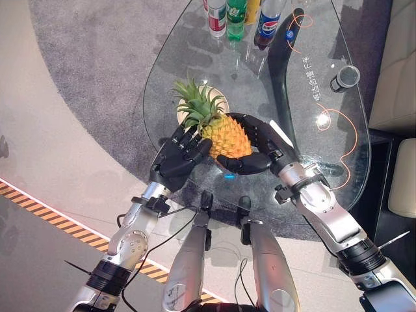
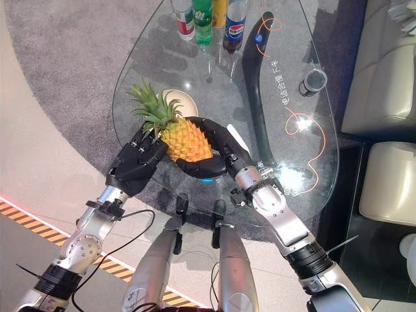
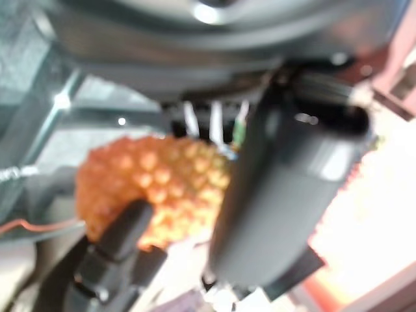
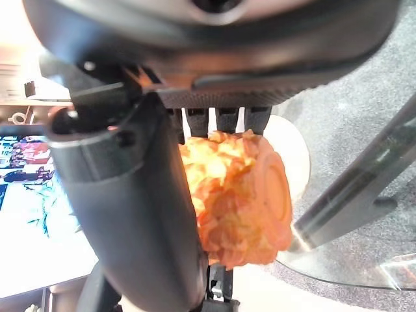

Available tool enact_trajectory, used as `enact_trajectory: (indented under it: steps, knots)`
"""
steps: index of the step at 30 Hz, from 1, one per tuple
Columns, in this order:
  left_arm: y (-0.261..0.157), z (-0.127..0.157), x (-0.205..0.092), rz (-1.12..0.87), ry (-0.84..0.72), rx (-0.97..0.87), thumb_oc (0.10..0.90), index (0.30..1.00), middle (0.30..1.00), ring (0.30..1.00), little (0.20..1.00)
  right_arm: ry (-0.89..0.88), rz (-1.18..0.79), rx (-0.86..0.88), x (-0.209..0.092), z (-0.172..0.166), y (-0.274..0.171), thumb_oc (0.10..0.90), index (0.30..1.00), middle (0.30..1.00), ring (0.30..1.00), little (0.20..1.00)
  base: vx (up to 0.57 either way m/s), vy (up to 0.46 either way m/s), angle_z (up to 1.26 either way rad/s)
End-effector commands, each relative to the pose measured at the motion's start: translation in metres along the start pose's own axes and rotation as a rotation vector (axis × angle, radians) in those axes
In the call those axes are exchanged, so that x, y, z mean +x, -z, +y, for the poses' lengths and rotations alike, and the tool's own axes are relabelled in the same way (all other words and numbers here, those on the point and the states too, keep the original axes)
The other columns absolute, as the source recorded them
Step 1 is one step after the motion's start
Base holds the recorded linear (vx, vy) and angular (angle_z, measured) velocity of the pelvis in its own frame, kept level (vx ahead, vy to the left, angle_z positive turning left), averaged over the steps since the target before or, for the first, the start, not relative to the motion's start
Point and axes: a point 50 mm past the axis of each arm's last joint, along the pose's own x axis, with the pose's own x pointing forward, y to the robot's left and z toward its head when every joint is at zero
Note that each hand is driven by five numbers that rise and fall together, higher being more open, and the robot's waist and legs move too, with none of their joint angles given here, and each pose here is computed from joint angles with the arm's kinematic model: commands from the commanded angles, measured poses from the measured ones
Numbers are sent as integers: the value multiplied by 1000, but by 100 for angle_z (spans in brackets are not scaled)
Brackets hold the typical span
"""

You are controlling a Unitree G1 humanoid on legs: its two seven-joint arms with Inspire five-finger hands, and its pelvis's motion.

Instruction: Pick up the fruit to the plate

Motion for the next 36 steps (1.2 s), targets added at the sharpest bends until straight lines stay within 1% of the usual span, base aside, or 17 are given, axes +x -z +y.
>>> enact_trajectory:
  steps: [1, 7, 11, 12, 13, 17, 19, 22, 25, 31, 33, 36]
  knots:
    - [-18, -54, 11, -87, 318, -22, 800, 900, 900, 900, 900, -124, -411, 46, 12, 24, -80, 100, 300, 300, 300, 200, 0, 0, 0]
    - [-13, -63, 12, -73, 358, -43, 800, 900, 900, 900, 900, -158, -374, 39, 15, 34, -75, 100, 300, 300, 300, 200, 0, 0, 0]
    - [-20, -67, 11, -127, 366, -75, 800, 900, 900, 900, 900, -260, -309, 13, 15, 47, -68, 100, 300, 300, 300, 200, 0, 0, 0]
    - [-20, -67, 11, -127, 366, -75, 800, 900, 900, 900, 900, -260, -309, 13, 15, 47, -68, 100, 300, 300, 300, 200, 0, 0, 0]
    - [-24, -68, 11, -168, 358, -96, 800, 900, 900, 900, 900, -306, -289, -2, 13, 54, -65, 100, 300, 300, 300, 200, 0, 0, 0]
    - [-31, -72, 11, -260, 327, -102, 800, 900, 900, 900, 900, -399, -266, -37, 10, 71, -61, 100, 300, 300, 300, 200, 0, 0, 0]
    - [-37, -70, 10, -328, 281, -89, 800, 900, 900, 900, 900, -451, -264, -46, 8, 78, -61, 100, 300, 300, 300, 200, 9, 17, 4]
    - [-41, -69, 9, -373, 261, -87, 800, 900, 900, 900, 900, -486, -257, -57, 6, 83, -61, 100, 300, 300, 300, 200, 4, 14, 4]
    - [-51, -68, 3, -457, 236, -59, 800, 900, 900, 900, 900, -573, -224, -101, 2, 89, -57, 100, 300, 300, 300, 200, -1, 5, 1]
    - [-62, -70, -2, -526, 230, -56, 800, 900, 900, 900, 900, -724, -161, -202, -5, 95, -48, 100, 300, 300, 300, 200, 0, 0, 0]
    - [-62, -70, -2, -522, 220, -52, 800, 900, 900, 900, 900, -757, -157, -227, -7, 97, -48, 100, 300, 300, 300, 200, 5, -7, 2]
    - [-60, -71, -1, -508, 212, -60, 800, 900, 900, 900, 900, -757, -164, -222, -7, 97, -49, 100, 300, 300, 300, 200, 5, -5, 1]
